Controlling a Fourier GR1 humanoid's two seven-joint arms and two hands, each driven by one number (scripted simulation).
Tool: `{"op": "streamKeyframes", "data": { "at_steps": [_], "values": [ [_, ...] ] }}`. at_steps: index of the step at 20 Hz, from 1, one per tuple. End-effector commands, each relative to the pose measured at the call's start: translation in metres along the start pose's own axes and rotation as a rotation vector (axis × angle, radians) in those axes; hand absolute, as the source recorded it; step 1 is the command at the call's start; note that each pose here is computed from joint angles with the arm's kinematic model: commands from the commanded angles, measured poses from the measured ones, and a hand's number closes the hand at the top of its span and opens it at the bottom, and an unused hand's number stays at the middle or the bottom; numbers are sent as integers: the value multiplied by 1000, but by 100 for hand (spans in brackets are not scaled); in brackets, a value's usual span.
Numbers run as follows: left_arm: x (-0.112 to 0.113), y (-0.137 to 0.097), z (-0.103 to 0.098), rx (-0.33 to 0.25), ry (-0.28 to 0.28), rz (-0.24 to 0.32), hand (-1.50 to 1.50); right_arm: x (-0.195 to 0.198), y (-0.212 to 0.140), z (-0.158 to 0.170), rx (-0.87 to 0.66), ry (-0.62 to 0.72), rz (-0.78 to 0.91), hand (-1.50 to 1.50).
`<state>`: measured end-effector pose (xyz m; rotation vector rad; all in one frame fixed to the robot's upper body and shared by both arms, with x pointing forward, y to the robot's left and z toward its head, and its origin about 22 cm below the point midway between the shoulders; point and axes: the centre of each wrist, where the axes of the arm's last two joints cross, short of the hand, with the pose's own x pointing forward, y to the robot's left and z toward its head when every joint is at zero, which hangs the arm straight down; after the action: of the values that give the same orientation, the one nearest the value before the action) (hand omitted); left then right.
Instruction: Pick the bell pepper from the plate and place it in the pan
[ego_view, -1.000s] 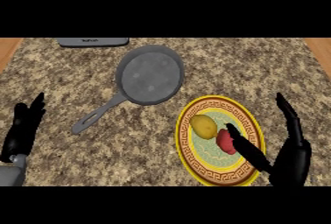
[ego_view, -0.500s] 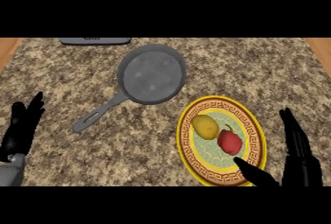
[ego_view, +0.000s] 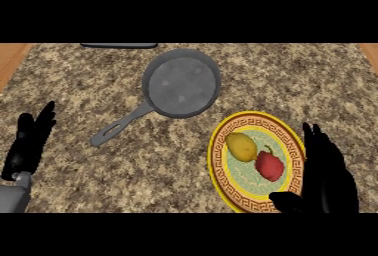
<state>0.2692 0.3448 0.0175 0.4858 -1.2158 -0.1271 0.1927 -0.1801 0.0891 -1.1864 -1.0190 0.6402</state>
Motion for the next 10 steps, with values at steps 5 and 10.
{"op": "streamKeyframes", "data": {
  "at_steps": [5,10],
  "values": [
    [5,-9,-6,3,0,16,0,83,0,3,178,135,231,-150],
    [-12,-11,5,1,26,21,0,90,-7,-13,177,172,252,-150]
  ]
}}
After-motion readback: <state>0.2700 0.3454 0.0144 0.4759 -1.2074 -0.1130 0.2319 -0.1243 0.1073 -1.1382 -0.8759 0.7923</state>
